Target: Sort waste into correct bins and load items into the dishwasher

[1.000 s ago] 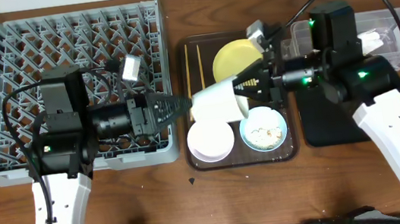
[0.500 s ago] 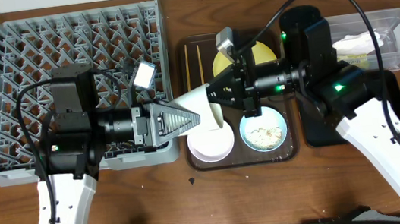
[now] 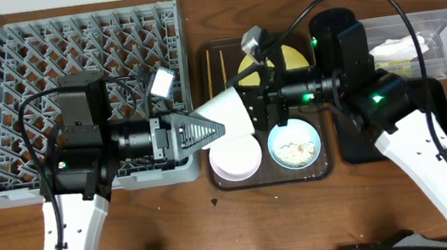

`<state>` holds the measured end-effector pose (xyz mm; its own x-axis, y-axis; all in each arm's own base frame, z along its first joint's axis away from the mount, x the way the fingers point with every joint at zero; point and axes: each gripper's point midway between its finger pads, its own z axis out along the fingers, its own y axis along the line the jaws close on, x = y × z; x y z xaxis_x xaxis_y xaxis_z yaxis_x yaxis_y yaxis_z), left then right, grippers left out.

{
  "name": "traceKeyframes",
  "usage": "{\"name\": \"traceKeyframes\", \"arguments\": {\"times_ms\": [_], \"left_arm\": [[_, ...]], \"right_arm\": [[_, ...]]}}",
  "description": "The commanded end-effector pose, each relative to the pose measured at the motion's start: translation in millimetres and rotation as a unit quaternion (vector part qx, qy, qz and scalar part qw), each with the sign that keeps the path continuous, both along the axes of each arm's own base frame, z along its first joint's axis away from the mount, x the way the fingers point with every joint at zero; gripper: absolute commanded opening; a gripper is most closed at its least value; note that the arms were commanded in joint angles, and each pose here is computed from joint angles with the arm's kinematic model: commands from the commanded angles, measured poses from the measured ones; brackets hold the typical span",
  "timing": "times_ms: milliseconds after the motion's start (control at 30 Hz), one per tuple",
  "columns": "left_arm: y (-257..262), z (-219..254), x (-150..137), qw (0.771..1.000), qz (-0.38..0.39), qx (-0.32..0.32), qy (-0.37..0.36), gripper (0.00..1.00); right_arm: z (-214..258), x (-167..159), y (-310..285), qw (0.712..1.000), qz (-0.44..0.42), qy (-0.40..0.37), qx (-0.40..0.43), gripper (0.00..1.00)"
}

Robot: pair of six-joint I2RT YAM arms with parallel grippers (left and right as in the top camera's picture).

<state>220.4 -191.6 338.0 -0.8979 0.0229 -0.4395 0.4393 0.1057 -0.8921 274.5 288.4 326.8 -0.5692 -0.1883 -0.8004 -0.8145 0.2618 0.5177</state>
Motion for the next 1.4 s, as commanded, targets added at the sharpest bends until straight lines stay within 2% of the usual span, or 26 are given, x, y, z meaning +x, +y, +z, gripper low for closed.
{"name": "traceKeyframes", "arguments": {"times_ms": [0,100,200,267,367,467,533,700,767,967,1067,1133,1267,1300,1367], "left_arm": [[6,-13,19,0.995,0.072,0.063,-0.01,0.6],[25,-33,33,0.981,0.149,0.125,0.005,0.6],[72,-59,50,0.938,0.268,0.216,0.034,0.6],[111,-77,53,0.894,0.345,0.278,0.062,0.6],[175,-102,47,0.811,0.444,0.364,0.113,0.61],[226,-120,32,0.734,0.505,0.424,0.164,0.61],[251,-128,26,0.694,0.533,0.444,0.19,0.6],[281,-144,27,0.646,0.554,0.475,0.223,0.6],[288,-152,30,0.634,0.555,0.484,0.236,0.61],[294,-187,43,0.626,0.529,0.495,0.288,0.61],[292,-204,47,0.628,0.51,0.498,0.313,0.7],[287,-218,50,0.637,0.489,0.493,0.336,0.81],[277,-217,57,0.659,0.48,0.469,0.339,0.96],[274,-212,58,0.666,0.48,0.462,0.337,1.0],[270,-200,61,0.677,0.48,0.452,0.328,1.0]], "right_arm": [[-6,15,-16,0.999,-0.039,0.011,-0.014,0.72],[-17,20,-33,0.997,-0.063,0.045,-0.031,0.72],[-32,16,-45,0.994,-0.065,0.067,-0.056,0.72],[-42,10,-49,0.992,-0.062,0.075,-0.075,0.72],[-61,7,-58,0.985,-0.082,0.093,-0.122,0.73],[-73,4,-60,0.978,-0.095,0.099,-0.157,0.74],[-76,1,-56,0.977,-0.094,0.094,-0.169,0.75],[-80,-2,-50,0.975,-0.092,0.083,-0.184,0.76],[-80,-4,-47,0.975,-0.089,0.081,-0.186,0.77],[-82,-9,-42,0.975,-0.083,0.077,-0.194,0.77],[-82,-10,-42,0.974,-0.082,0.078,-0.194,0.77],[-82,-10,-42,0.974,-0.082,0.078,-0.194,0.77],[-82,-10,-42,0.974,-0.081,0.078,-0.194,0.77],[-83,-10,-42,0.974,-0.082,0.079,-0.195,0.77],[-84,-10,-44,0.972,-0.088,0.085,-0.199,0.77]]}}
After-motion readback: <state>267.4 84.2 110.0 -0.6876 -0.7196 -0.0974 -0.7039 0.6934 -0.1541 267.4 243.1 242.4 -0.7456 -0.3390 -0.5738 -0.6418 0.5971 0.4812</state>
